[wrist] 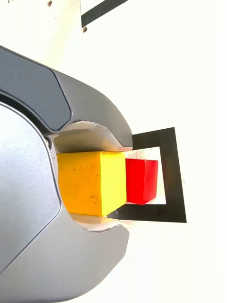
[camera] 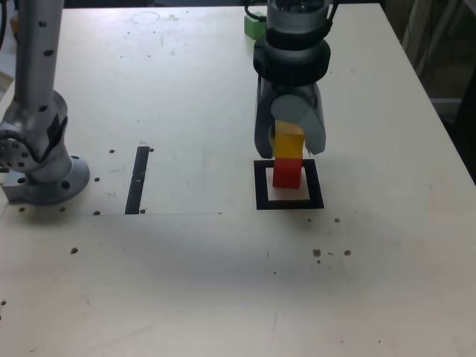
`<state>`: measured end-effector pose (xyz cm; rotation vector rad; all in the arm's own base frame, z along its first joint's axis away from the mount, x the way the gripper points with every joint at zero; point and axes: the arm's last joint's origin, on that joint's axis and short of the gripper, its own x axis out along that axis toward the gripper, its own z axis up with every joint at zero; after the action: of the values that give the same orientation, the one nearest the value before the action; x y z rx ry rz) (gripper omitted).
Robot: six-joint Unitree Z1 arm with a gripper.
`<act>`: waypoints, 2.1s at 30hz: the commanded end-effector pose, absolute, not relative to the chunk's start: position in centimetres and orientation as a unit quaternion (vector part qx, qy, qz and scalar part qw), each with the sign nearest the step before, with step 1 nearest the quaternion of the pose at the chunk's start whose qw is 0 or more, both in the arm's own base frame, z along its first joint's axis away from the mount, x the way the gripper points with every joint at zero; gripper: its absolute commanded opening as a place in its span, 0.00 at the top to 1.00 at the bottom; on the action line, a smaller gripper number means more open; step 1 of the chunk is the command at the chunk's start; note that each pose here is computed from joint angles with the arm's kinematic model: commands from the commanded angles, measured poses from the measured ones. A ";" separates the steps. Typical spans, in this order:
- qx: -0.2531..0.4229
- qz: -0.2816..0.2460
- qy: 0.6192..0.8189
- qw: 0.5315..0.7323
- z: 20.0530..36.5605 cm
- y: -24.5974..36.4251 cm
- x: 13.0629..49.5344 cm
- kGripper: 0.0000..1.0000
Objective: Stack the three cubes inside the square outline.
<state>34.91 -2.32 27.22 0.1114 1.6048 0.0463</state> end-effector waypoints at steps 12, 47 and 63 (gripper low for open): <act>0.051 0.026 0.725 0.687 26.2 -2.2 35.4 0.68; 0.051 0.027 0.741 0.668 26.8 -1.5 34.3 0.03; 0.073 0.043 0.753 0.653 29.1 5.4 32.0 0.01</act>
<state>32.27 5.02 28.85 0.1680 1.7091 0.0911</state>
